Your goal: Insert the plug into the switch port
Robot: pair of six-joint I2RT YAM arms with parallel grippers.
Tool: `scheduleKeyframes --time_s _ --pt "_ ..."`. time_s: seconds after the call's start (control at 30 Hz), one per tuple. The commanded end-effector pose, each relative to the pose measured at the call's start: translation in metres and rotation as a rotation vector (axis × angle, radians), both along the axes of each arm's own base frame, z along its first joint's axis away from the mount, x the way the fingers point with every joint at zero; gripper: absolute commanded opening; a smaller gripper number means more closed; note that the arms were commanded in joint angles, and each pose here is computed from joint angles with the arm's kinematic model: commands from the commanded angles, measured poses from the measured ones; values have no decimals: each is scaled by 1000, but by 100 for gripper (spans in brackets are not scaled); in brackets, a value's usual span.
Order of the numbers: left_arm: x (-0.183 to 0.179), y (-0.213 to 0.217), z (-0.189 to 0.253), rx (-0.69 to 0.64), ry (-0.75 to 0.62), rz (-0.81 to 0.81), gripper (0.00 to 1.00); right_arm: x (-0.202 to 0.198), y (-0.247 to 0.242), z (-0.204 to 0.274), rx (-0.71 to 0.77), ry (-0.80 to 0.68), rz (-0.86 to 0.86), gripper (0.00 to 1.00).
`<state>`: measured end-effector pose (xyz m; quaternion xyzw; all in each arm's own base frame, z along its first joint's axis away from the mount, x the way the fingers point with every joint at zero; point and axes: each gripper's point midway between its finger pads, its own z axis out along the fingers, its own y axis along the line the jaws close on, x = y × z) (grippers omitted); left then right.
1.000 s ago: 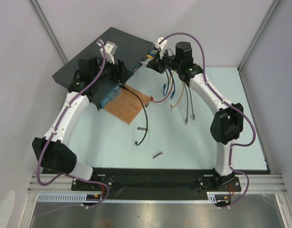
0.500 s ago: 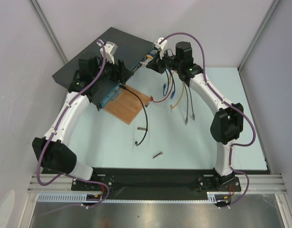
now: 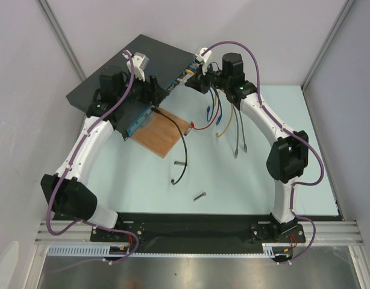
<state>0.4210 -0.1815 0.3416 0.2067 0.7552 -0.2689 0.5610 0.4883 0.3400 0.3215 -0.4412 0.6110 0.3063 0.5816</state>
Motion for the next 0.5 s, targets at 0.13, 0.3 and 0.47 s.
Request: scheduleKeyframes --time_s 0.13,0.3,0.47 --pt "-1 3 7 1 -27 4 73 -21 18 51 58 -104 46 0" --pt "0 3 5 -1 -24 4 73 -19 18 56 62 -115 38 0" --pt "0 3 6 0 -27 4 73 -21 21 61 69 -118 42 0"
